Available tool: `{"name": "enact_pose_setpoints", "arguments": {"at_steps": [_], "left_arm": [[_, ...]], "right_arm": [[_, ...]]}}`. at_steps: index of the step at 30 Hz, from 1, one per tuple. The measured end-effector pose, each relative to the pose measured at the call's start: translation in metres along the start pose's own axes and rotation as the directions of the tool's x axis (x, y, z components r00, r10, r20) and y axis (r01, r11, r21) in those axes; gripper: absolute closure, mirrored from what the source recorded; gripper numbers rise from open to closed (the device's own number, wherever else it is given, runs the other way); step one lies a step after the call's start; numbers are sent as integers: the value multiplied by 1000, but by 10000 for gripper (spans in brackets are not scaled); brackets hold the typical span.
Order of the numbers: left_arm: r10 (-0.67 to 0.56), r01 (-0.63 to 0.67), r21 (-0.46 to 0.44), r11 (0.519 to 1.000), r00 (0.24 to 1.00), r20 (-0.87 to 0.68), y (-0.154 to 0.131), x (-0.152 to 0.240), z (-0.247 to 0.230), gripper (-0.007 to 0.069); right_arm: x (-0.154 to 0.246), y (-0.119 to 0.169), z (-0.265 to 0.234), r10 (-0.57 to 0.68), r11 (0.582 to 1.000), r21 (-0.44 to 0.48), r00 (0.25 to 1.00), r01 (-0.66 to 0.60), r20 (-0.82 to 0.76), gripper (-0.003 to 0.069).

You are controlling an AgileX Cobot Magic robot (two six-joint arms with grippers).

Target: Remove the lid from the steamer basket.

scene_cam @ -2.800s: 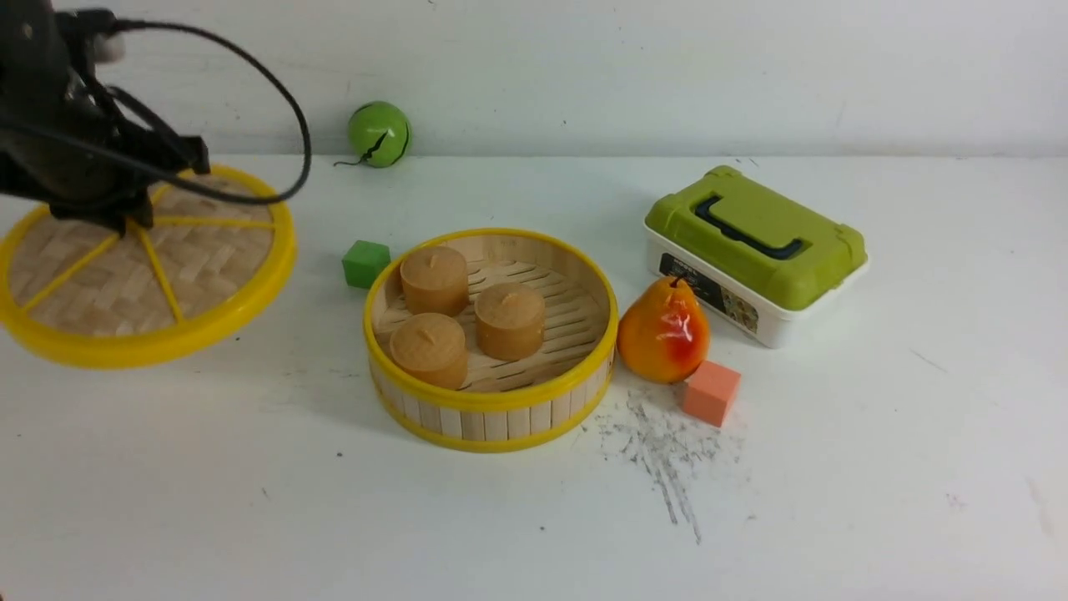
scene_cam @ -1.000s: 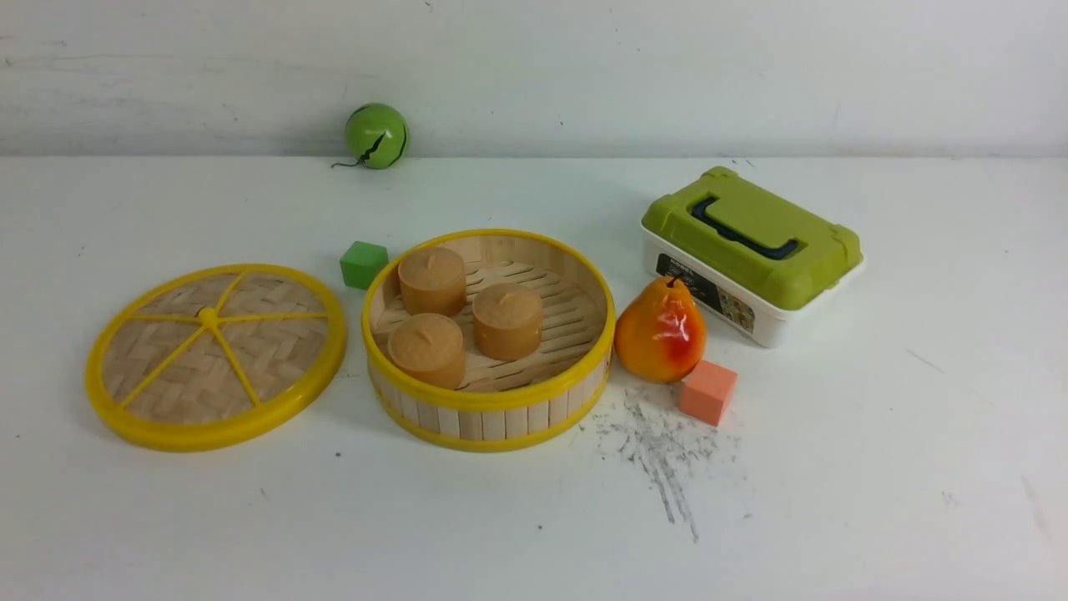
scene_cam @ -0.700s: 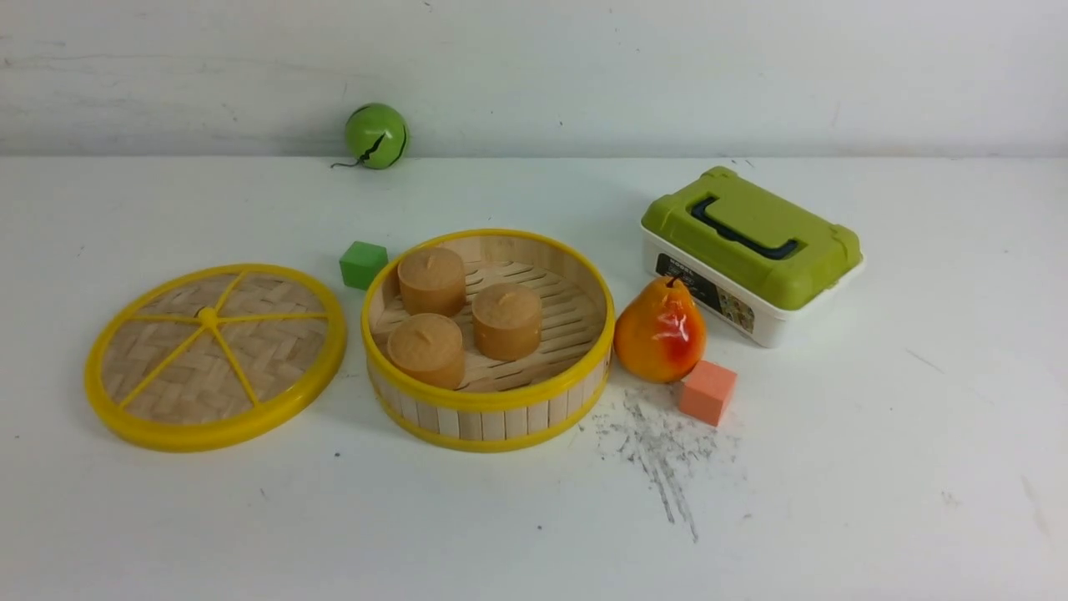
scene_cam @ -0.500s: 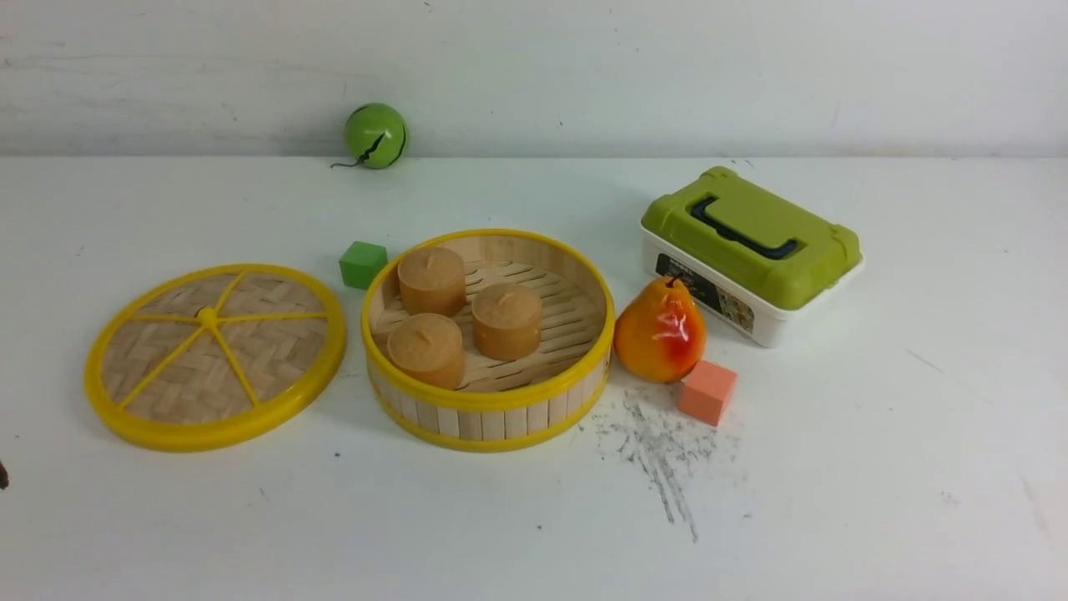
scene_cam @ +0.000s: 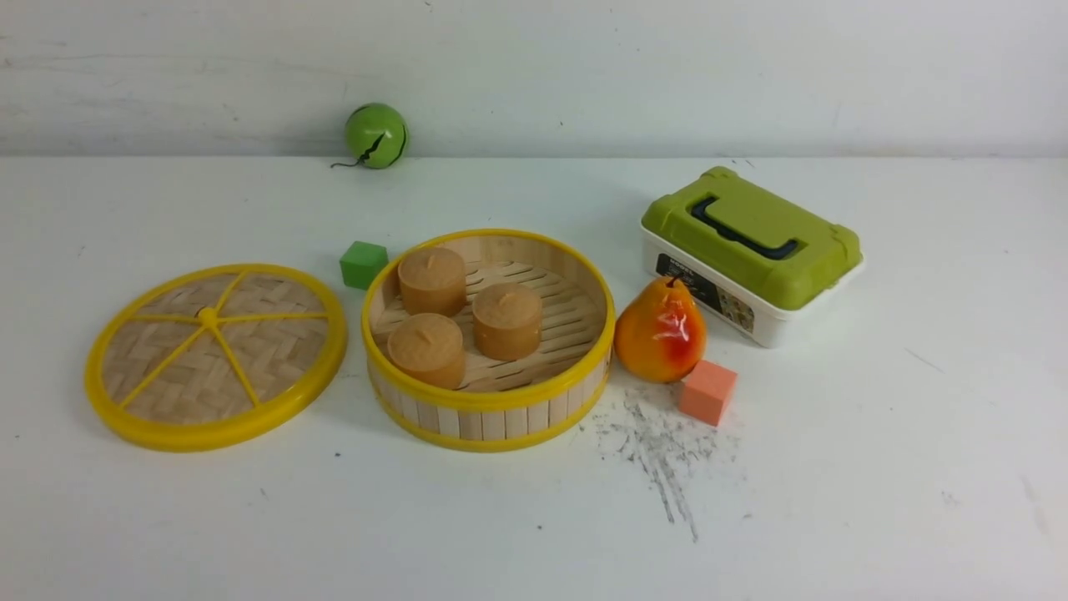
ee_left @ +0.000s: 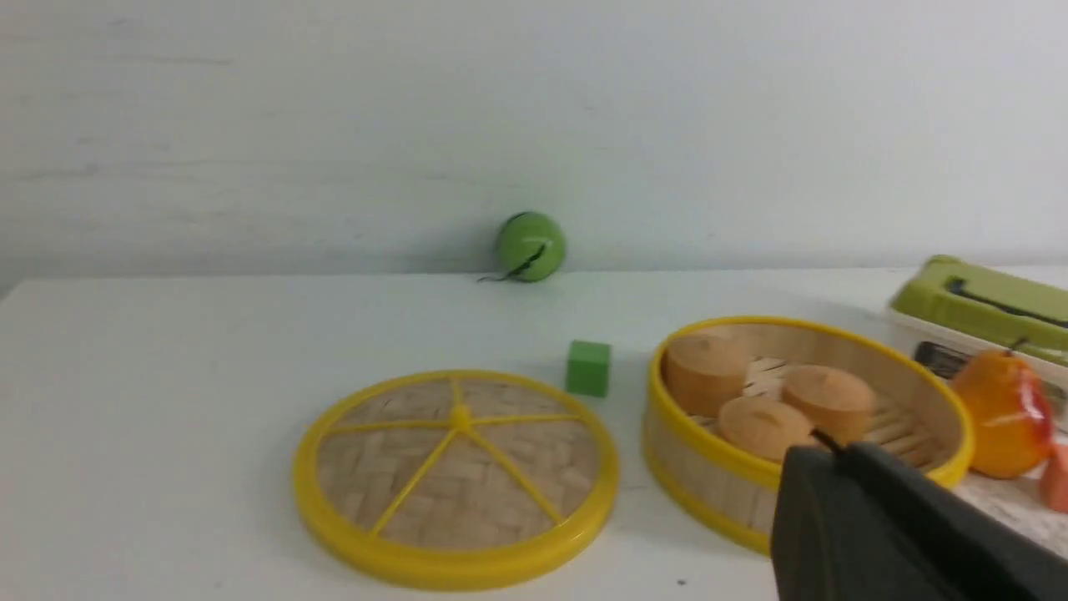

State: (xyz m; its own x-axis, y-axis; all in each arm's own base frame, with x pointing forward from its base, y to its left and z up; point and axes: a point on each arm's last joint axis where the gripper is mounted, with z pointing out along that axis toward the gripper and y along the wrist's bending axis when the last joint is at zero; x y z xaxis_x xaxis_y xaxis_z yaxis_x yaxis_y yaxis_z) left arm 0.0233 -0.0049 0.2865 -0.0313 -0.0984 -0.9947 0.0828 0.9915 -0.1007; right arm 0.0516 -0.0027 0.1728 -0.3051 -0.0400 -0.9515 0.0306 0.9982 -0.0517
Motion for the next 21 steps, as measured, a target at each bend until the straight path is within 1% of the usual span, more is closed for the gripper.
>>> {"name": "enact_pose_setpoints", "arguments": {"at_steps": [2,3,6,7,11,14,17,21], "left_arm": [[-30,29,-45,999,999,-30,4,11,5,637],[-33,31,-49,998,999,-37,5,14,6,637],[-72,61,-97,993,991,-115,11,42,15,637],[-71,60,-98,993,991,-115,11,42,15,637],[-95,63,-130,990,960,-262,17,92,26,637],[-72,29,-133,991,941,-332,20,115,28,637],[-17,-19,-110,994,950,-313,20,116,29,634],[-17,-16,-103,995,951,-309,19,116,30,630]], "right_arm": [[0,0,0,0,1000,0,1000,0,0,419],[0,0,0,0,1000,0,1000,0,0,419],[0,0,0,0,1000,0,1000,0,0,419],[0,0,0,0,1000,0,1000,0,0,419],[0,0,0,0,1000,0,1000,0,0,419],[0,0,0,0,1000,0,1000,0,0,419],[0,0,0,0,1000,0,1000,0,0,419],[0,0,0,0,1000,0,1000,0,0,419]]}}
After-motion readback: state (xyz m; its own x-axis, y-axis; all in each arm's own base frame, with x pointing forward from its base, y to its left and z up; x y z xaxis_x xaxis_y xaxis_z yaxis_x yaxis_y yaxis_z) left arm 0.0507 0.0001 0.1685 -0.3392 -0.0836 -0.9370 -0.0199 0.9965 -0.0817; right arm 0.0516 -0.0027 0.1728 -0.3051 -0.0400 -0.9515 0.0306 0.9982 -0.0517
